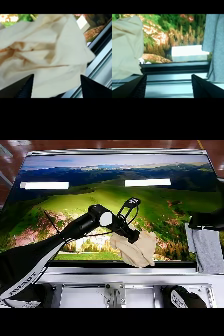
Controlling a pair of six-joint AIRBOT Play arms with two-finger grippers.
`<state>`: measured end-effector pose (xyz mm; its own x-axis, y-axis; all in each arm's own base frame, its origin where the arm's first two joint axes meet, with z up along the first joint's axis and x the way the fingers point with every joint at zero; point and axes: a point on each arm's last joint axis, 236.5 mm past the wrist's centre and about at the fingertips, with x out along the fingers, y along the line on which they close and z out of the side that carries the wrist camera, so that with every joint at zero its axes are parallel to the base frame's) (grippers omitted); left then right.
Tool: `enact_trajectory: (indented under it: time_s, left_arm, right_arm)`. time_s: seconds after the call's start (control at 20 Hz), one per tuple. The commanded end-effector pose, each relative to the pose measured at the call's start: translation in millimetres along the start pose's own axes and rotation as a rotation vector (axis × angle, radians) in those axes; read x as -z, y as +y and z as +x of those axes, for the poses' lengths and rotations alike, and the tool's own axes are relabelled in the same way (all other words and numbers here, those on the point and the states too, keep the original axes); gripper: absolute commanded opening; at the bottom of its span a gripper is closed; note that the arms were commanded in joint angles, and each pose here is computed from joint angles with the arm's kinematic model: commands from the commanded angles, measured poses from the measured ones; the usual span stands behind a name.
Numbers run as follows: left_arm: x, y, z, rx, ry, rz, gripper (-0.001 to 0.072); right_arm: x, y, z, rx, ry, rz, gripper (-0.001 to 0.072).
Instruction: Fold the shirts.
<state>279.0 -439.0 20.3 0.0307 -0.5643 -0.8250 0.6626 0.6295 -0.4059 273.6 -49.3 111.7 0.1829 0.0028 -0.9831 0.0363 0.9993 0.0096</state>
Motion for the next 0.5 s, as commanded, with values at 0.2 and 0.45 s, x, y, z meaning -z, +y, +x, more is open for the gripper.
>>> enact_trajectory:
  time_s: [0.2, 0.45]
  left_arm:
    - [35.1, 135.0, -103.9, -0.08, 0.124, -0.279, 0.072]
    - [98.5, 133.8, -56.7, 0.075, 0.194, -0.463, 0.072]
  right_arm:
    - [15.8, 13.9, 54.5, -0.211, 0.038, 0.124, 0.068]
    - [39.9, 49.9, 98.9, -0.425, 0.14, 0.168, 0.068]
